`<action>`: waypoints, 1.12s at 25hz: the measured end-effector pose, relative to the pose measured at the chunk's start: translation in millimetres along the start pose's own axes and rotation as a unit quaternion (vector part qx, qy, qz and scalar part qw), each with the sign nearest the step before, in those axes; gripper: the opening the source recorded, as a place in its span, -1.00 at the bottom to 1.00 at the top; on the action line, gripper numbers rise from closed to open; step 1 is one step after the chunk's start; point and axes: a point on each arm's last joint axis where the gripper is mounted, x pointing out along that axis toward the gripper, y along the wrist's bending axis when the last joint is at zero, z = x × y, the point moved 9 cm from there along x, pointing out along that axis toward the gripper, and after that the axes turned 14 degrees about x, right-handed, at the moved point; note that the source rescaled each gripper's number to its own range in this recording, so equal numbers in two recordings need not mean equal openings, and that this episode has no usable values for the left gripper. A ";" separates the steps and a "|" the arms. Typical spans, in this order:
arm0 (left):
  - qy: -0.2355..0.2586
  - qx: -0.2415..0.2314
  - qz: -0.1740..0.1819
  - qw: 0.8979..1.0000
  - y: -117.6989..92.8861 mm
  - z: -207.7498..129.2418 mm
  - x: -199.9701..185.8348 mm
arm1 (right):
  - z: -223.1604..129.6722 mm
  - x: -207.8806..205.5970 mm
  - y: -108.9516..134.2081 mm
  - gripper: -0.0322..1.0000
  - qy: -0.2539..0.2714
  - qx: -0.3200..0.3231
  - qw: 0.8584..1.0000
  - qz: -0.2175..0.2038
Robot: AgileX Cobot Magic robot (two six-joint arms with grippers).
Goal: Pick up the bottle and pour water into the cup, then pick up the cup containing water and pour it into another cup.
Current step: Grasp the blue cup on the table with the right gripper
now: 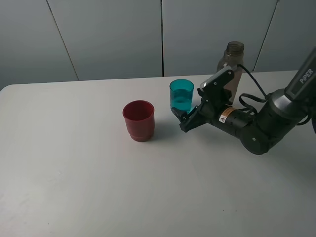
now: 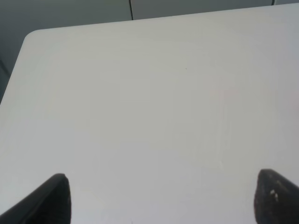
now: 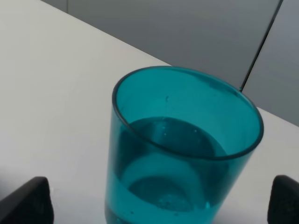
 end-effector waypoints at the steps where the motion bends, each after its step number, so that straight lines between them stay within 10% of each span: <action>1: 0.000 0.000 0.000 1.000 0.0 0.0 0.0 | 0.8 0.6 -0.1 0.99 -0.001 0.000 1.000 0.000; 28: 0.000 0.000 0.000 1.000 0.0 0.0 0.0 | 5.4 23.4 -1.5 0.99 -0.009 0.029 0.998 -0.047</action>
